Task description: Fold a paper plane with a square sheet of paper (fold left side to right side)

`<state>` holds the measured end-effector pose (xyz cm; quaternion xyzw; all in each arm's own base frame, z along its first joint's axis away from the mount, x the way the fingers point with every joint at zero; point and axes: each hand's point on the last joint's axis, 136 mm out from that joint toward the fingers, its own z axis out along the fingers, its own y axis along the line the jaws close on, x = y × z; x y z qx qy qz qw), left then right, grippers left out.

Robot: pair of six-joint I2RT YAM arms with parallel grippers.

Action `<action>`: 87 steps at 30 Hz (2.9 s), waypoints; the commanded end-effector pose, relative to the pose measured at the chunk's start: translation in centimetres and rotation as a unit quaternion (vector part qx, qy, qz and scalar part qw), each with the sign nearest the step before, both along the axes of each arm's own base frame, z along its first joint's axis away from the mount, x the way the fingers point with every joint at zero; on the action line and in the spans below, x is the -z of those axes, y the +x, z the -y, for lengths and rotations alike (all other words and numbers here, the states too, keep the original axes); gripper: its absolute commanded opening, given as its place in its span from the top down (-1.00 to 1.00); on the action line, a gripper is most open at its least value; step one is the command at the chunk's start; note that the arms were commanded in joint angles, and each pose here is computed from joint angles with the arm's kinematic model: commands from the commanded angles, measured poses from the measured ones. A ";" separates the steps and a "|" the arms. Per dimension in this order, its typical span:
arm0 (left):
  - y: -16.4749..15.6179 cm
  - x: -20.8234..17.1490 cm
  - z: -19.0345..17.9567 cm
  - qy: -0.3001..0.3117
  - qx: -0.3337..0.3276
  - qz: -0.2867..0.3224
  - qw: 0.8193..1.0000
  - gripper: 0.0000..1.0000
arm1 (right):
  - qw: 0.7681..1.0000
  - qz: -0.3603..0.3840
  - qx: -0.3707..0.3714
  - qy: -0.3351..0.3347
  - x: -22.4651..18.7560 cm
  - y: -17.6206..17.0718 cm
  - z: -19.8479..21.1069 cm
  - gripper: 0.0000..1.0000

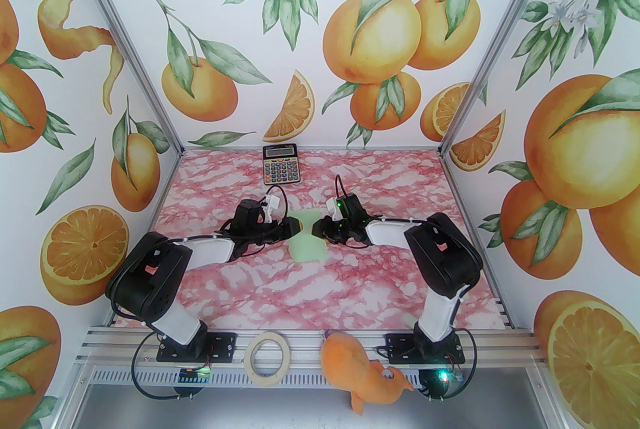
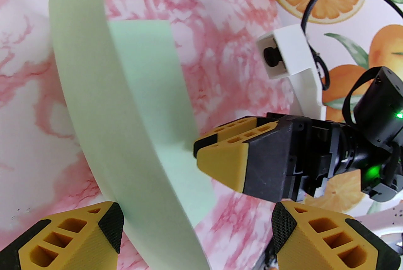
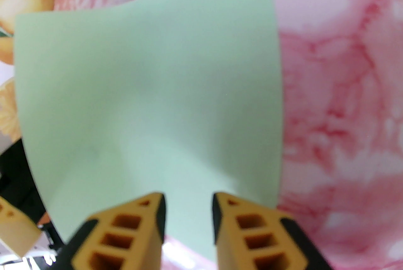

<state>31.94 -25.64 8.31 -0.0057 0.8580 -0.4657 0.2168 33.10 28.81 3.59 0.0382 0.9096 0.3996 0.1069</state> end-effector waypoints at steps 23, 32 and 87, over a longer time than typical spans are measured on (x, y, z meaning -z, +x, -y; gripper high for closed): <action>1.1 -1.9 3.6 -0.087 0.032 0.025 0.995 -0.31 | 1.000 0.005 0.013 0.009 -1.1 1.1 0.4 0.32; 1.0 -1.0 3.4 -0.070 0.031 0.016 0.997 0.05 | 0.999 0.017 0.039 0.007 -2.1 2.1 2.4 0.35; 0.1 -0.6 4.1 -0.062 0.055 0.009 0.997 0.07 | 0.998 0.018 -0.048 0.048 -4.0 2.3 0.3 0.71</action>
